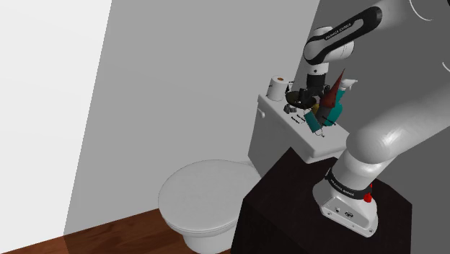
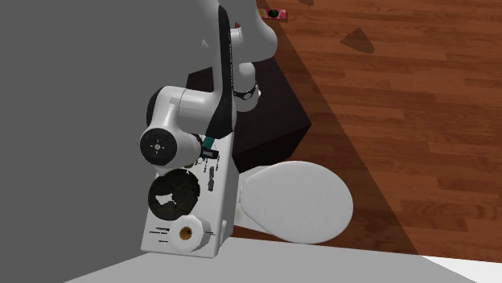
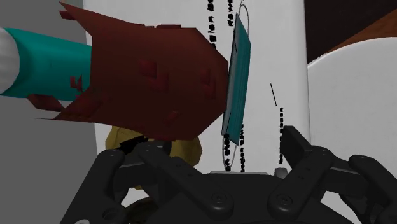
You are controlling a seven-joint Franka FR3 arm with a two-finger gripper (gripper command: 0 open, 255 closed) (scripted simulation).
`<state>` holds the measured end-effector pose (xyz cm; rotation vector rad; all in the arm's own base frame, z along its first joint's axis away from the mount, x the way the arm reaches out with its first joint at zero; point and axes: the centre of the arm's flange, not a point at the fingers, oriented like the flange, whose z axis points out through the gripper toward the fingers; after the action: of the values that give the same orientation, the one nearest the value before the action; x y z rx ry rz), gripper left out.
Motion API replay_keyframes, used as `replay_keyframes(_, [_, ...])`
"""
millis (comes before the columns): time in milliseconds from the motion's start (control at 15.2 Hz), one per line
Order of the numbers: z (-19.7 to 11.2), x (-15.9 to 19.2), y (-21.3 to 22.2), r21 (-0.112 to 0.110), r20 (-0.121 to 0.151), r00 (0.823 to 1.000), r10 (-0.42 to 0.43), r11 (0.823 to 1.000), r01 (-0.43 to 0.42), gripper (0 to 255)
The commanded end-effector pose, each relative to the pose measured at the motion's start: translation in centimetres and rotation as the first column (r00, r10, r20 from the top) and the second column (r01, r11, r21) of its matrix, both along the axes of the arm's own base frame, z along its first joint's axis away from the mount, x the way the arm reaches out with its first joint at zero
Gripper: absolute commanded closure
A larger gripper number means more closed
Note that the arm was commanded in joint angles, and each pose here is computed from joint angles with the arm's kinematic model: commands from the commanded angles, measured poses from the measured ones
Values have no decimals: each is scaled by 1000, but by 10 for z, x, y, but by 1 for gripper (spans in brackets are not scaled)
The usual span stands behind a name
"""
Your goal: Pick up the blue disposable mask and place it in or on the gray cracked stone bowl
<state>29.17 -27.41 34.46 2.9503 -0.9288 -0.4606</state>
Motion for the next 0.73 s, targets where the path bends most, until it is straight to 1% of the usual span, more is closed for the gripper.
replay_keyframes(0, [-3, 0, 1, 0, 0, 1000, 0, 1000, 0, 0])
replay_keyframes(396, [-3, 0, 1, 0, 0, 1000, 0, 1000, 0, 0])
replay_keyframes(462, [-3, 0, 0, 0, 0, 1000, 0, 1000, 0, 255])
replay_keyframes(660, [-3, 0, 0, 0, 0, 1000, 0, 1000, 0, 255])
